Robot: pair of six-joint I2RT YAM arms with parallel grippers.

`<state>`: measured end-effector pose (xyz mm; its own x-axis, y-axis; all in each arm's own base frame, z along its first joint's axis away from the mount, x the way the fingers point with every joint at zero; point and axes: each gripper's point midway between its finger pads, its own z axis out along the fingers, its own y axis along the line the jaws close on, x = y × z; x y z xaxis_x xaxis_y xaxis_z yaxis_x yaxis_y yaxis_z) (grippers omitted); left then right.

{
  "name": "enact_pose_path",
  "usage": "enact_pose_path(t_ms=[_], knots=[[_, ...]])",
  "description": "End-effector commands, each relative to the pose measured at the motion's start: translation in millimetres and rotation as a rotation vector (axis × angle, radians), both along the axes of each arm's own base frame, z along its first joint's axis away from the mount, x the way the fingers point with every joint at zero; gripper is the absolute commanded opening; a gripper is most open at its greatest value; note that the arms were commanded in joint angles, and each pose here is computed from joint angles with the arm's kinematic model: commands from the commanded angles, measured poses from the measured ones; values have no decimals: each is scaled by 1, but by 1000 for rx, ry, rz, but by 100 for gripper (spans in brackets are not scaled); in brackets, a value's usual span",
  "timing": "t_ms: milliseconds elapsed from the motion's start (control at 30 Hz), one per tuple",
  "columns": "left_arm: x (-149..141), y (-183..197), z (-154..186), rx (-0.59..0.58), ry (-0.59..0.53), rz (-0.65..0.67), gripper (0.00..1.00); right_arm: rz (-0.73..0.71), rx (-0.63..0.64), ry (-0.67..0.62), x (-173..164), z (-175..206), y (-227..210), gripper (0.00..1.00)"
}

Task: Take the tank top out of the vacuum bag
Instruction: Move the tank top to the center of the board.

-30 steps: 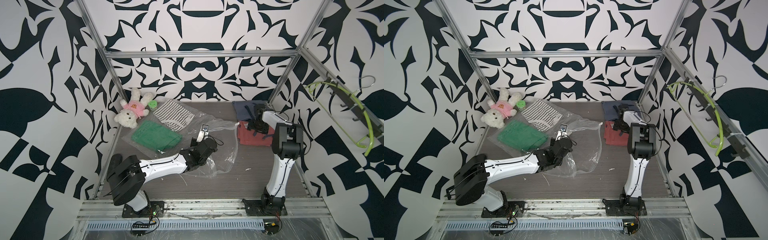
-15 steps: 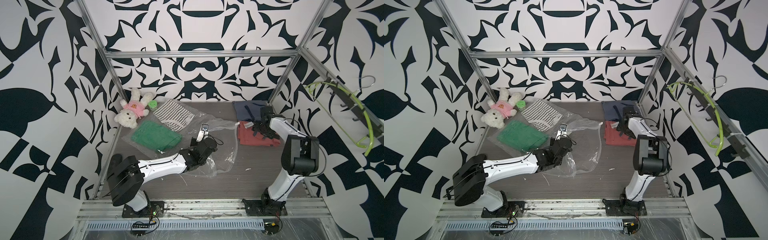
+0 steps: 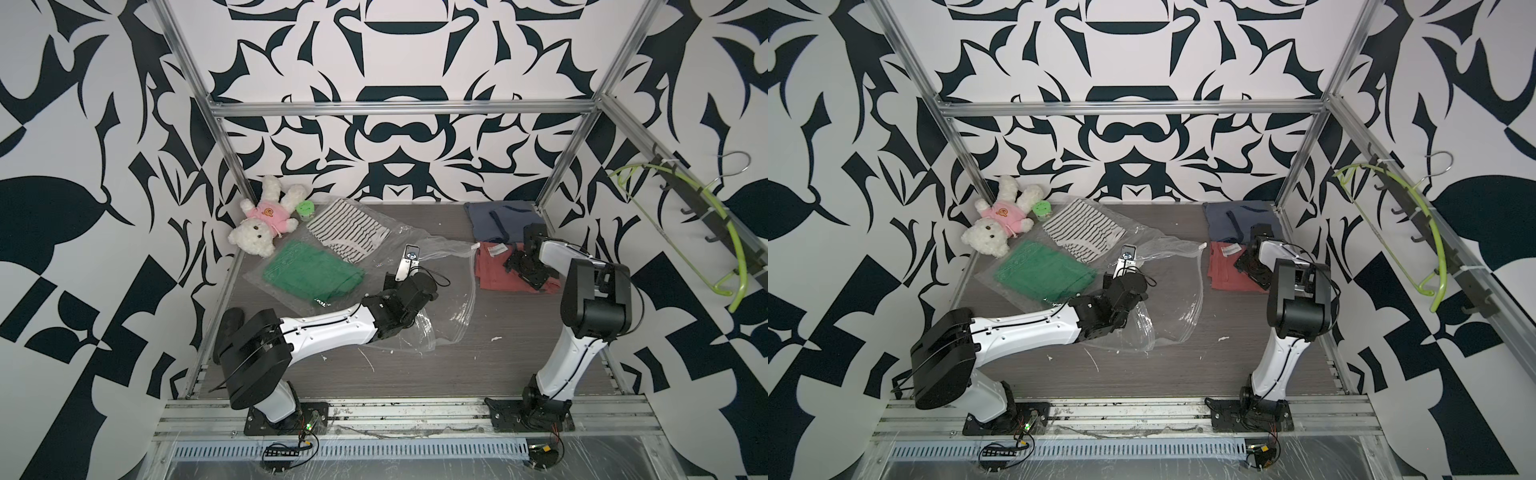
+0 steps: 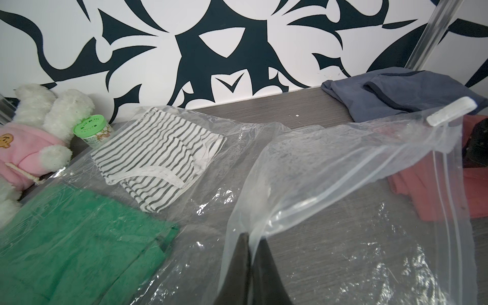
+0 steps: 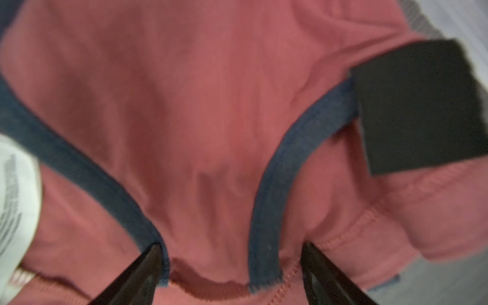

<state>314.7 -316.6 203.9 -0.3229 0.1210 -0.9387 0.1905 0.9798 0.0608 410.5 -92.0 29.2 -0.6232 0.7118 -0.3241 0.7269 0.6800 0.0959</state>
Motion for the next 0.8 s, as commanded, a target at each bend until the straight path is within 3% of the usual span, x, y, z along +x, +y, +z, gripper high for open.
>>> enact_pose_path(t_ms=[0, 300, 400, 633, 767], knots=[[3, 4, 2, -4, 1, 33, 6, 0, 7, -80, 24, 14, -1, 84], [2, 7, 1, -19, 12, 42, 6, 95, -25, -158, 52, 38, -6, 84], [0, 7, 0, -28, 15, 42, 6, 143, 22, -218, 58, 49, 6, 83], [3, 3, 8, -33, -5, 30, 6, 131, 7, -230, 38, 91, 10, 82], [0, -1, 12, -60, 4, 1, 6, 167, 38, -318, 27, 127, 32, 82]])
